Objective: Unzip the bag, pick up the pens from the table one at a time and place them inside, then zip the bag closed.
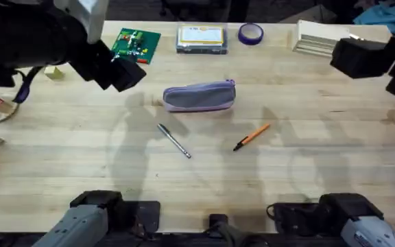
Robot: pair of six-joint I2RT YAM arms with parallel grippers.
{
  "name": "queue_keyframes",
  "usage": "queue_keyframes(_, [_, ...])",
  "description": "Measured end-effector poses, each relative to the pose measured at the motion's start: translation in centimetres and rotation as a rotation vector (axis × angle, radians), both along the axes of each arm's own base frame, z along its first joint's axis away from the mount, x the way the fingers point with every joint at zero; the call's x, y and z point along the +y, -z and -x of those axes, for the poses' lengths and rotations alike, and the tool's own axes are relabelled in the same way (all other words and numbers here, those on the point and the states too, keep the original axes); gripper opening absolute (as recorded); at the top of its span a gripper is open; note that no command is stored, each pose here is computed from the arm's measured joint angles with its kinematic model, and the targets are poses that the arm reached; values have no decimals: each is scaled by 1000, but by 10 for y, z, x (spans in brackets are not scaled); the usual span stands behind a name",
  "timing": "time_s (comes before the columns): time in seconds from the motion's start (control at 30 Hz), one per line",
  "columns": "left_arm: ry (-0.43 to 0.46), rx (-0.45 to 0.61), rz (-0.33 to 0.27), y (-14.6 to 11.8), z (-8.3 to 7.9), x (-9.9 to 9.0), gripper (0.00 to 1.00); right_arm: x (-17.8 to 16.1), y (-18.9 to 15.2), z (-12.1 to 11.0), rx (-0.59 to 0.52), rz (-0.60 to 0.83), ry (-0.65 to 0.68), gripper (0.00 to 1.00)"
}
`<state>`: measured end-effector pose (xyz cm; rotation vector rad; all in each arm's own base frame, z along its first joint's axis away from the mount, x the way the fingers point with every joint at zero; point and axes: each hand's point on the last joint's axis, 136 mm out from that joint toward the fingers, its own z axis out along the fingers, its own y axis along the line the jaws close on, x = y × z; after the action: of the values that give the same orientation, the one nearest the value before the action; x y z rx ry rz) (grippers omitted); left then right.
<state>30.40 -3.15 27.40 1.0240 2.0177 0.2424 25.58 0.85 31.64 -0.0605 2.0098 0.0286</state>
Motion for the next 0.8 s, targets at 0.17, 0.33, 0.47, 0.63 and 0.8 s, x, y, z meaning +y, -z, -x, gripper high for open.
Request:
queue_keyframes(0.17, [62, -16, -75, 0, 0, 0, 993, 0, 1, 0, 2, 40, -17, 998])
queue_keyframes(0.33, [85, -14, -78, 1, 2, -2, 992, -1, -1, 0, -7, 65, -26, 998])
queue_keyframes(0.47, [137, 21, -40, 7, 10, -9, 993, -1, -1, 0, -7, 72, -28, 998])
queue_keyframes(0.63, [269, 83, 15, 18, 33, -14, 993, -1, -1, 0, -7, 73, -26, 998])
queue_keyframes(0.8, [403, 70, 54, 19, 51, -17, 993, -1, -1, 0, -7, 74, -27, 998])
